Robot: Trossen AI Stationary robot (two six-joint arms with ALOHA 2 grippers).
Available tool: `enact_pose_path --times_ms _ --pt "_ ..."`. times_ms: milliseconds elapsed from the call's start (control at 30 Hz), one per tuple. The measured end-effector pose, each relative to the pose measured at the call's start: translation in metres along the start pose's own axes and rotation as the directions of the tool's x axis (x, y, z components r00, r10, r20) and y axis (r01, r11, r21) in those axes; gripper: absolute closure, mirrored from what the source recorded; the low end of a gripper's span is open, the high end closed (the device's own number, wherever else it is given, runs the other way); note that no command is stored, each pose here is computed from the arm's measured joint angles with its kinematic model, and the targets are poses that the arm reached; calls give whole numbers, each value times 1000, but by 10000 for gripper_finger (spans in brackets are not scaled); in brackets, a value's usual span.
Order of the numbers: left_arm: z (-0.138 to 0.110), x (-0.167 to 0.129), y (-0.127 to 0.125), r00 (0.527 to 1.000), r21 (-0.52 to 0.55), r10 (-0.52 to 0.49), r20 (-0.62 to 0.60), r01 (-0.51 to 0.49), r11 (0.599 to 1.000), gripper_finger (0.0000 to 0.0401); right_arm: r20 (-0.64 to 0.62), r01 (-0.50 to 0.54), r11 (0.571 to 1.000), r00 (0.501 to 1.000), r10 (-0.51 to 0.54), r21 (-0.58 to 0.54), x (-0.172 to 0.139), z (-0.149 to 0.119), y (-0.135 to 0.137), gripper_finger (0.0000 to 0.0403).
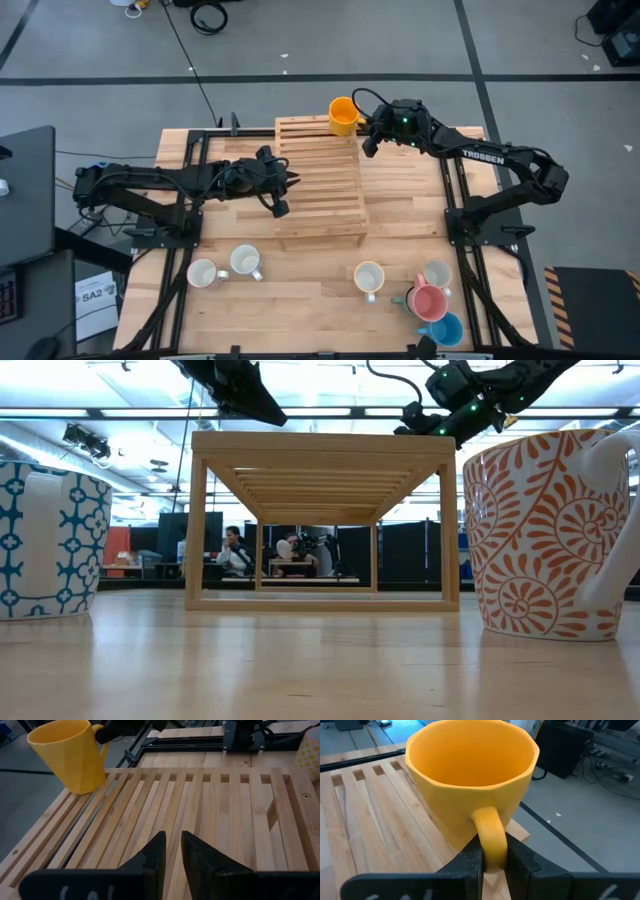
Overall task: Place coffee mugs
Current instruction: Put the top yellow cup on the shelf
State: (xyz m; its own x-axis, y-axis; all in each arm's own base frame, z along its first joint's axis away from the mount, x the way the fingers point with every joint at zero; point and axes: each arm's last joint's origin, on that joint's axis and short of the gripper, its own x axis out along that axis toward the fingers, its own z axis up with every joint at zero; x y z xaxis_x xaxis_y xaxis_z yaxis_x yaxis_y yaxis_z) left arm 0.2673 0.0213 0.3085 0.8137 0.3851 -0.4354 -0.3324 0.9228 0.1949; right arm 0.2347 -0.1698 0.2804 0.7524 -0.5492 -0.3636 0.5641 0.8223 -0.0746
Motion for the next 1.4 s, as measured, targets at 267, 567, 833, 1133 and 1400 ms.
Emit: enact_pose_path --times_ms 267,567,833,1133,1400 --pt "0 0 0 1000 0 0 0 0 1000 335 6 -7 1000 1000 7 1 0 1 0 330" --pt "0 0 0 1000 0 0 0 0 1000 335 25 -34 999 999 33 34 0 2 1 331" --pt "0 0 0 1000 -1 0 0 0 1000 335 49 -79 996 996 77 31 0 4 2 331" --pt "0 0 0 1000 -1 0 0 0 1000 335 49 -80 996 996 79 34 0 4 2 330" --pt "0 0 0 1000 -1 0 0 0 1000 335 52 -148 986 988 144 76 0 4 4 327"
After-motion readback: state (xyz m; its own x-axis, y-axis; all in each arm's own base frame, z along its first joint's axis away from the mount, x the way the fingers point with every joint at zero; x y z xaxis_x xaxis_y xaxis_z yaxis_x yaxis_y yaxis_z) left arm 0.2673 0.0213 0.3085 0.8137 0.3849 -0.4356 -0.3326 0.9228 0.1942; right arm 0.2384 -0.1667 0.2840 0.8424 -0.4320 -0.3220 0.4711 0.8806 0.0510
